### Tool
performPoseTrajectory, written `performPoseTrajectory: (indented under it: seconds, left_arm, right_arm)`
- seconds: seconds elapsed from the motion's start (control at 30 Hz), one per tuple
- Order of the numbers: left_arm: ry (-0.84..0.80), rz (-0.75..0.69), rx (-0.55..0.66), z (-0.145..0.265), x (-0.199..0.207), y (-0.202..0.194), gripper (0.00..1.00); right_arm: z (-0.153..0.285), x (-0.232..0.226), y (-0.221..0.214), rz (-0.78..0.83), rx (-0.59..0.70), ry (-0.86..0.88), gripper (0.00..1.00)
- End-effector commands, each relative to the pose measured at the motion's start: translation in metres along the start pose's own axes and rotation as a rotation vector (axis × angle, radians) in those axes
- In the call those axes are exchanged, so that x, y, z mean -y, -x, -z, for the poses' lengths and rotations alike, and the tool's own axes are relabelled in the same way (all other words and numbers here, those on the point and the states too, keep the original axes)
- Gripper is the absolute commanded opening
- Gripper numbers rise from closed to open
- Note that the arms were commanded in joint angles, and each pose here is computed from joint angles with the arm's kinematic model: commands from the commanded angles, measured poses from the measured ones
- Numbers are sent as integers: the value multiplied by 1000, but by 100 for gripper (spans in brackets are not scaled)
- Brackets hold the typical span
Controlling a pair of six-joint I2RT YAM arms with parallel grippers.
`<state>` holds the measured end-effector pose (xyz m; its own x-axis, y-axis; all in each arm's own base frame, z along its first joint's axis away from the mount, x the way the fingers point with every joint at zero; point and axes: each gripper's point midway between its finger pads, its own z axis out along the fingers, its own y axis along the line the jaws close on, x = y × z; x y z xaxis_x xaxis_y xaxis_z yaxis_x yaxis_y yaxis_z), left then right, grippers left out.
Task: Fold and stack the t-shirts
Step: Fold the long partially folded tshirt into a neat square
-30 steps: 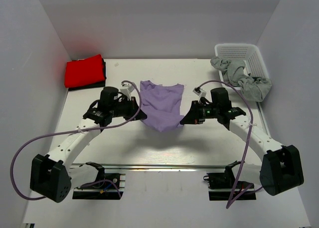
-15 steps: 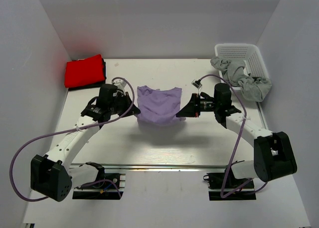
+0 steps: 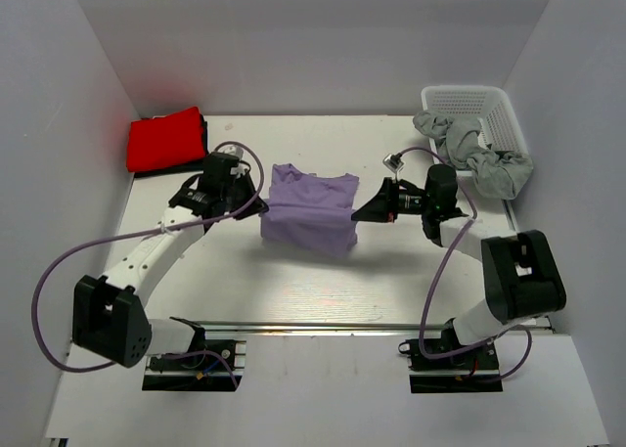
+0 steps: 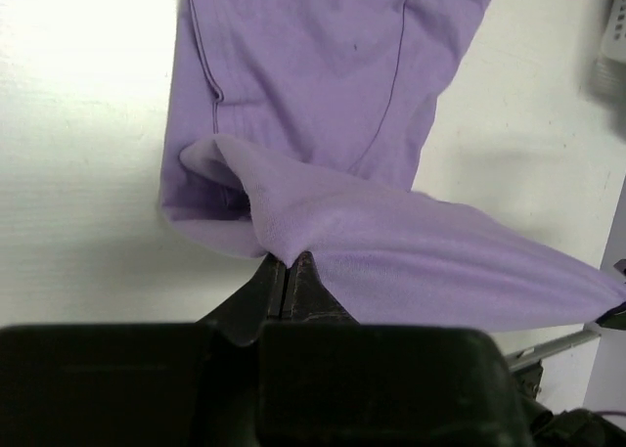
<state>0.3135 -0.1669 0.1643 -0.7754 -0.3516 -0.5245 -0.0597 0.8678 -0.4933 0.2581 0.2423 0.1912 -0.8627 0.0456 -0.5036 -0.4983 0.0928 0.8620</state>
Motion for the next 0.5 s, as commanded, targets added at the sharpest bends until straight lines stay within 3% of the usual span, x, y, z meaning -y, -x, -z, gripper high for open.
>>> performPoseTrajectory:
  seconds: [0.0,0.1,0.13,0.2,0.27,0.3,0.47]
  left_arm:
    - [45,-14,122,2,1,42,0]
    - [59,-7,133,-7,5,58,0]
    - [71,0,156,-8,4,69,0]
    - [81,-2,159,-20,1,78,0]
    - [60,-4,158,-25,7,91,0]
    - [69,-3,145,-37,5,92,0]
    - [29,-10,131,-66,13,118,0]
  right_arm:
    - [4,-9,25,68,32,52,0]
    - [3,1,37,25,46,81,0]
    - [4,-8,44,100,65,117,0]
    - [2,5,52,21,75,130,0]
    - [5,-12,64,55,87,194,0]
    - [1,9,67,-7,81,194,0]
    - [-8,26,91,-23,70,225,0]
